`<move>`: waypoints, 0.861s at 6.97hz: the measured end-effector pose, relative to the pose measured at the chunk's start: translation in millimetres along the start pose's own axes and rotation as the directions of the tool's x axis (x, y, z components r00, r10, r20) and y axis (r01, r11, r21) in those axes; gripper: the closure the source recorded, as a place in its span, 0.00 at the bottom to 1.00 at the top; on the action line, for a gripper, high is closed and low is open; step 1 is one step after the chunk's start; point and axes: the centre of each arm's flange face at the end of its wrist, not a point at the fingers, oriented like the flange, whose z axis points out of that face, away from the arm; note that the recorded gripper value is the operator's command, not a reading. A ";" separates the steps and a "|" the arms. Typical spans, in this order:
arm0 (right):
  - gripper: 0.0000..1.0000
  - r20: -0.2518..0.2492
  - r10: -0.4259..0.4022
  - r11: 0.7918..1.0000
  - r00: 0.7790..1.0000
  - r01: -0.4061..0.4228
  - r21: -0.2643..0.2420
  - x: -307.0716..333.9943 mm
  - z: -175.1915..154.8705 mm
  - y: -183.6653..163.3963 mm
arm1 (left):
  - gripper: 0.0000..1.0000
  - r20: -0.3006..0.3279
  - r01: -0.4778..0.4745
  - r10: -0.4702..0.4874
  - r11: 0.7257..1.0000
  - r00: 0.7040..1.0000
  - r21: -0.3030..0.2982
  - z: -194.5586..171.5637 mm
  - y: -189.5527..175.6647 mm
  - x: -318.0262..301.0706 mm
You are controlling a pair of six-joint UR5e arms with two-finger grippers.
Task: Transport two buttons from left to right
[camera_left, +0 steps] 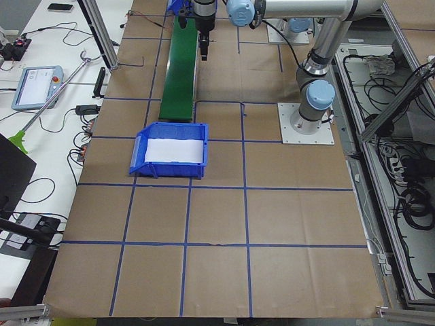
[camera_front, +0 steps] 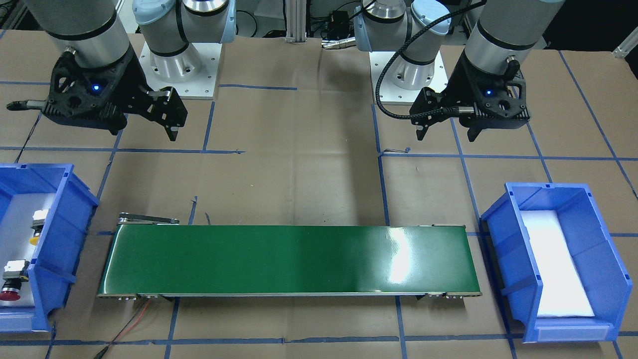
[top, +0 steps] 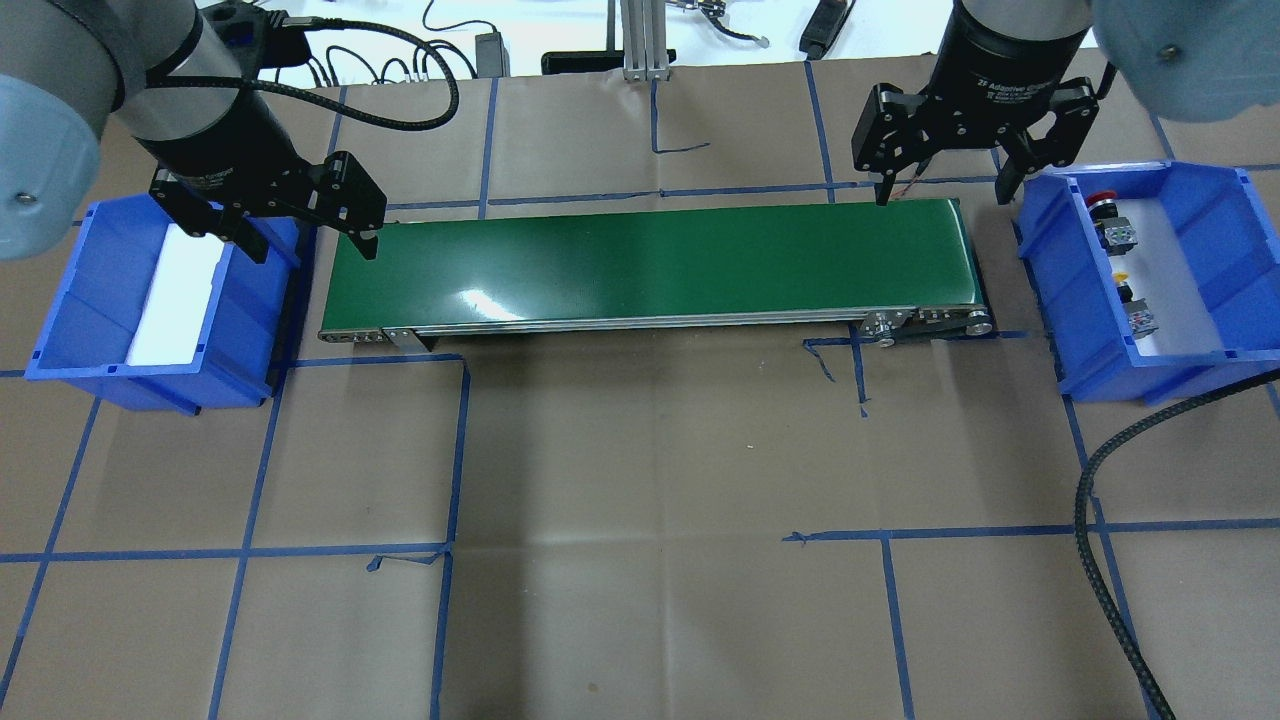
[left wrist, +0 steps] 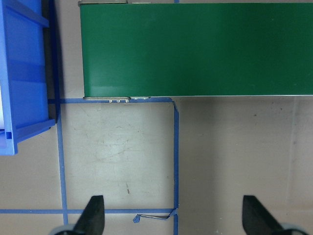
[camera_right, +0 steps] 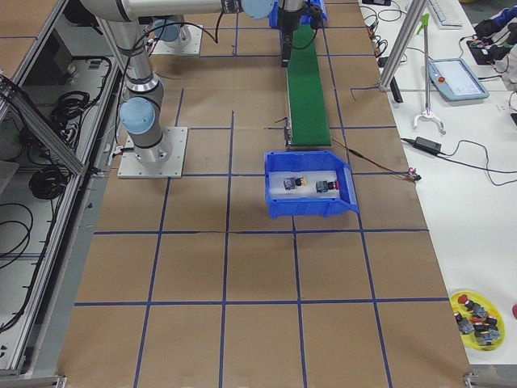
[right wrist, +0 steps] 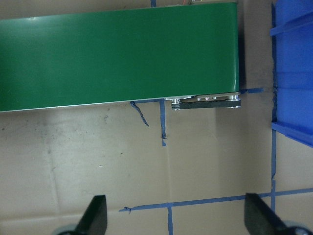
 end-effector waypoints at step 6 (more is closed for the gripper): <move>0.00 0.016 -0.028 0.993 0.999 0.025 0.119 -12.3 16.5 35.6 | 0.00 -0.001 0.001 -0.001 1.000 1.000 0.001 -0.2 -0.1 0.1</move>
